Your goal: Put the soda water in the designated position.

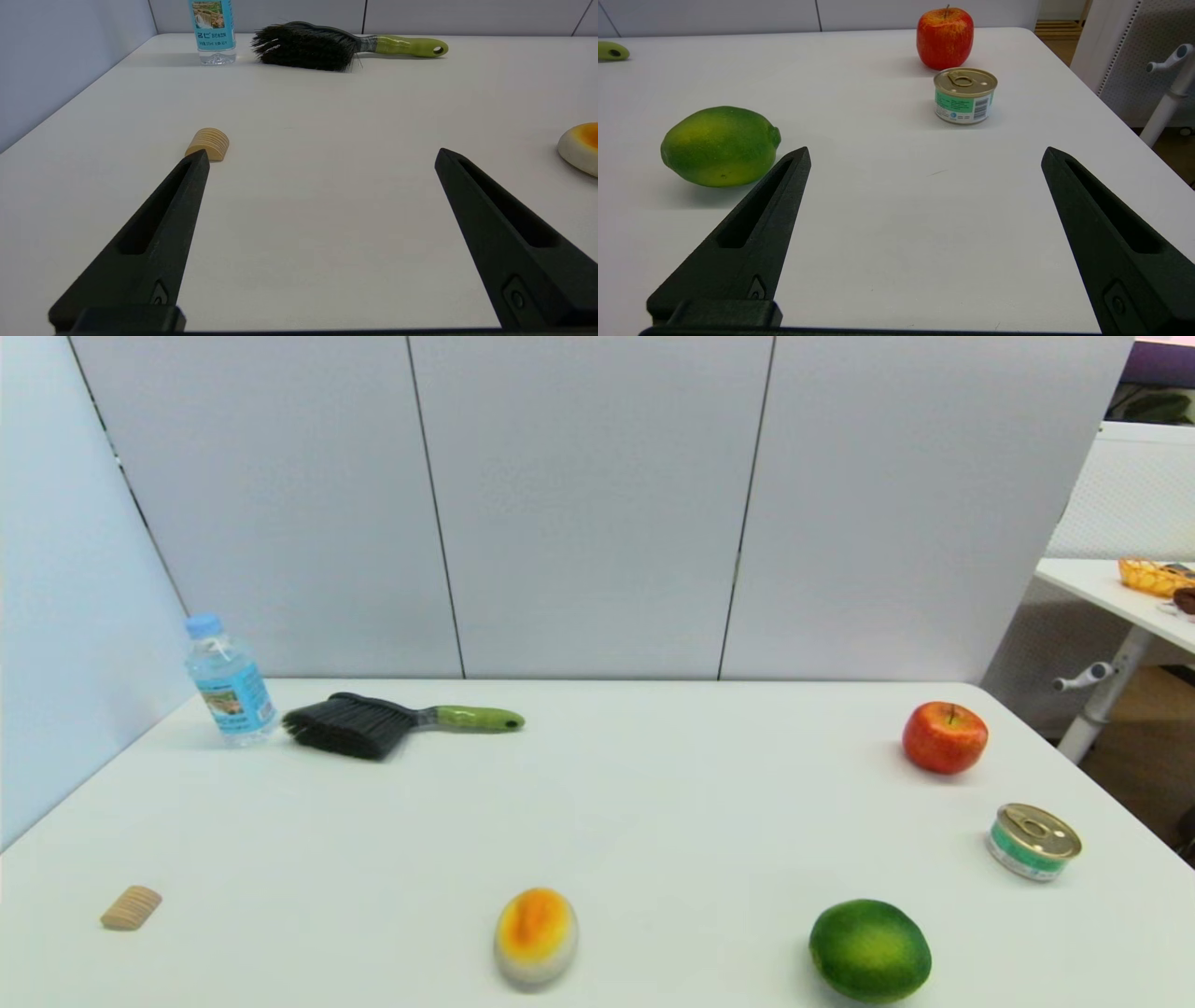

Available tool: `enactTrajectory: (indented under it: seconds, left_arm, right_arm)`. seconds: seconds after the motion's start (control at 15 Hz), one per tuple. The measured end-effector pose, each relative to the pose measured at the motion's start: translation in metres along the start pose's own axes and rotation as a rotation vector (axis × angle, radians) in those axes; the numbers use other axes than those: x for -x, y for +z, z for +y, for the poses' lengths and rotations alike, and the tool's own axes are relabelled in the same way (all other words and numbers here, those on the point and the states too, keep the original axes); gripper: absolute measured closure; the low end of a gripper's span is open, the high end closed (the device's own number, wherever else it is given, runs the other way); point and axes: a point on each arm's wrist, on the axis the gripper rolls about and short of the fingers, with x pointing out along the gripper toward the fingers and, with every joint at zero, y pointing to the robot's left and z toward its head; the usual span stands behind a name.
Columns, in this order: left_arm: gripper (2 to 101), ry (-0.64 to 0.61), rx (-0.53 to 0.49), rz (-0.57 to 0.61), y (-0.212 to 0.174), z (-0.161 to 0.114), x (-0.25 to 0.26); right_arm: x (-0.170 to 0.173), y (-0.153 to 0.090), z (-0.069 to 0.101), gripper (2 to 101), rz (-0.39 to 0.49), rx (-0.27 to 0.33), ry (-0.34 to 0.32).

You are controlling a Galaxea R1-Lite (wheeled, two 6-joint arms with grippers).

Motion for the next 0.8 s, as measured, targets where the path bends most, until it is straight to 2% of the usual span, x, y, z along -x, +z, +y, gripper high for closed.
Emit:
enactTrajectory:
  seconds: [0.8]
  left_arm:
    - [5.4,0.000,0.000,-0.001,0.0000,0.0000,0.0001]
  right_arm:
    - [-0.0001,-0.0002,0.0000,4.3,0.001,-0.001,0.000]
